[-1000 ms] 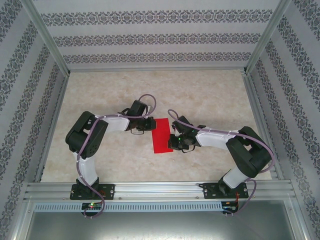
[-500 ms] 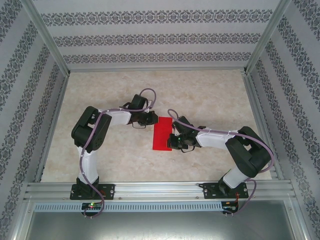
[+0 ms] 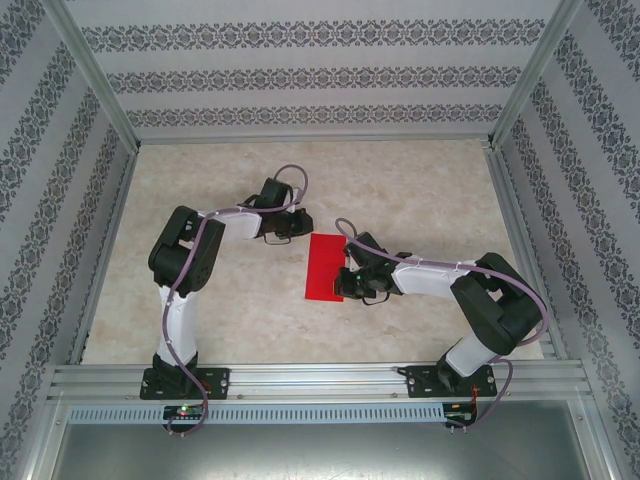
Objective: Fold a paper plane with a square sheet of paper (fold left side to right side)
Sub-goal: First fold the square sheet of paper in half at the center of the table.
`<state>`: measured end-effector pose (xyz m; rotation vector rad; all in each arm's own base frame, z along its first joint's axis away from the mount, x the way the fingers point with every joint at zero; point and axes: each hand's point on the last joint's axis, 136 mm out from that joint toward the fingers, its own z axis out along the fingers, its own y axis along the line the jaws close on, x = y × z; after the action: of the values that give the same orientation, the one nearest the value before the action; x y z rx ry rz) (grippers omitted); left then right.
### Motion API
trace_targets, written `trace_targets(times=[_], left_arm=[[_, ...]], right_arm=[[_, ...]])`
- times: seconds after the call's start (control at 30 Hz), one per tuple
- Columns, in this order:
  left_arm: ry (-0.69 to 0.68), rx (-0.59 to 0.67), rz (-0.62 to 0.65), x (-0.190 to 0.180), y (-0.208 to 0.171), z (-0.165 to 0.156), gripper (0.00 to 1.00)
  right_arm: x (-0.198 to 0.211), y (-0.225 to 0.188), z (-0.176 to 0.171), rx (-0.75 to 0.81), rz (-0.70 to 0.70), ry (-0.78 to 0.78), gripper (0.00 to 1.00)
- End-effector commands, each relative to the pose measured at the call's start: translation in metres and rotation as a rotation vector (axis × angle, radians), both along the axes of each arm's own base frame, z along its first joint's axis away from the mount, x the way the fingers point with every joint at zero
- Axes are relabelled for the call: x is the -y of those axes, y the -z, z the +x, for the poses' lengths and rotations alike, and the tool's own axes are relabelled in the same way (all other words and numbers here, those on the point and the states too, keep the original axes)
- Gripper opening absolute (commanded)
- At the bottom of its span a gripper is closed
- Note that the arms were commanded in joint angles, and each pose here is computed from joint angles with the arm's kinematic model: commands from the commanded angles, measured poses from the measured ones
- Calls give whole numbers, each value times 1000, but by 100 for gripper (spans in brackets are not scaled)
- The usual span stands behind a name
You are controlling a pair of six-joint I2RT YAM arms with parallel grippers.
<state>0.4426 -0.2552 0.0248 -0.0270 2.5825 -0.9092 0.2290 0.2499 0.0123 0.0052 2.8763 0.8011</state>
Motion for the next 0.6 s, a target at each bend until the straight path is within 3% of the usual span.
trace_targets(times=[0.0,0.13,0.27,0.4,0.57], left_arm=[[-82,47,40,-30,-2,24,15],[-76,109,33,-34,-40,20,18],[-71,137,-7,-37,-72,-7,19],[-47,76,-50,-28,-74,-55,19],[29,-16,-58,-4,-61,-111,19]], right_arm=[[36,37,-38,-137,-165,-16,1],[13,2,-10,12,-45,-23,19],[7,-43,18,201,3,-7,38],[22,-70,35,311,11,46,53],[44,-68,40,271,85,135,66]])
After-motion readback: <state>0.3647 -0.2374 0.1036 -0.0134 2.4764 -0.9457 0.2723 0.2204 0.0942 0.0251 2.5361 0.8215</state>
